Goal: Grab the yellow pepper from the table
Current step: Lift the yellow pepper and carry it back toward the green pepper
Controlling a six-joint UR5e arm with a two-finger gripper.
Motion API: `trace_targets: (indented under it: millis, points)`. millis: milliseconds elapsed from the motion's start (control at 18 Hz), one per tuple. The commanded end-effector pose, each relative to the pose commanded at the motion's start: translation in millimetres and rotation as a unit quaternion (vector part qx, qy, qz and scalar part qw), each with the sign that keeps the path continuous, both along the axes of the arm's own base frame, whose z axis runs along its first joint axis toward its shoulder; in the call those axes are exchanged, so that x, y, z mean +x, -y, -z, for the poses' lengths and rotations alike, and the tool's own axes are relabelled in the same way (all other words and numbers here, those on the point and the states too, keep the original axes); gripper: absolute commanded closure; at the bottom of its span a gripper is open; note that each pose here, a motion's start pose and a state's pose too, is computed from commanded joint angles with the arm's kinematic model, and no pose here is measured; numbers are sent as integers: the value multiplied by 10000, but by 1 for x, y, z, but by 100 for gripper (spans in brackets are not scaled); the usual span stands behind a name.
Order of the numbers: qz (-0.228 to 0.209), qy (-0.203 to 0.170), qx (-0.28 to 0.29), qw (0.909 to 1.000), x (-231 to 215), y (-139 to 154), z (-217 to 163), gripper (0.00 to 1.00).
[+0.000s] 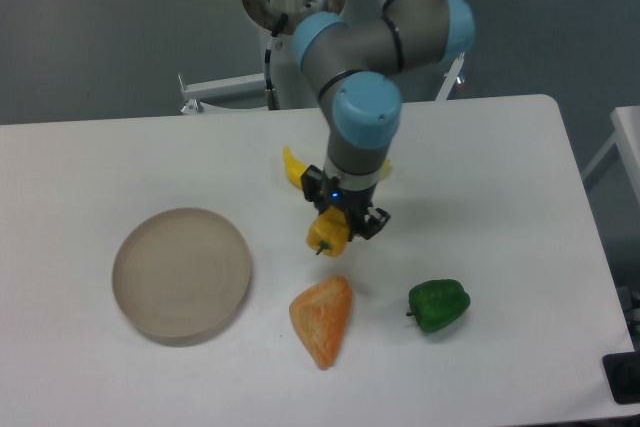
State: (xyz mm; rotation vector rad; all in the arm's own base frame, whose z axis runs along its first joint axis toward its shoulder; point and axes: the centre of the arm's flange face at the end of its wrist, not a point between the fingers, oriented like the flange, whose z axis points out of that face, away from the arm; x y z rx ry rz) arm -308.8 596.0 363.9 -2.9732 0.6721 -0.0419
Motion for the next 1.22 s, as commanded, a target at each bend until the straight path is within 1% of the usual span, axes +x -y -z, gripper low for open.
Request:
trace_targets:
  millis: [111, 278, 333, 389, 444, 500, 667, 833, 1222]
  points:
    - [258, -10, -85, 9996, -14, 9, -1, 100]
    - [737, -202, -392, 9963, -30, 20, -1, 100]
    - [859, -223, -394, 9953, -43, 23, 0, 100]
    - [850, -258, -363, 9954, -60, 28, -4, 100]
    - [901, -290, -337, 9949, -68, 28, -6, 100]
    - [1052, -309, -323, 9934, -73, 23, -13, 100]
    - [1193, -279, -359, 9918, -84, 12, -18, 100]
    - [1322, -273, -353, 9902, -85, 11, -16, 100]
    - [1362, -254, -388, 9896, -83, 12, -11, 100]
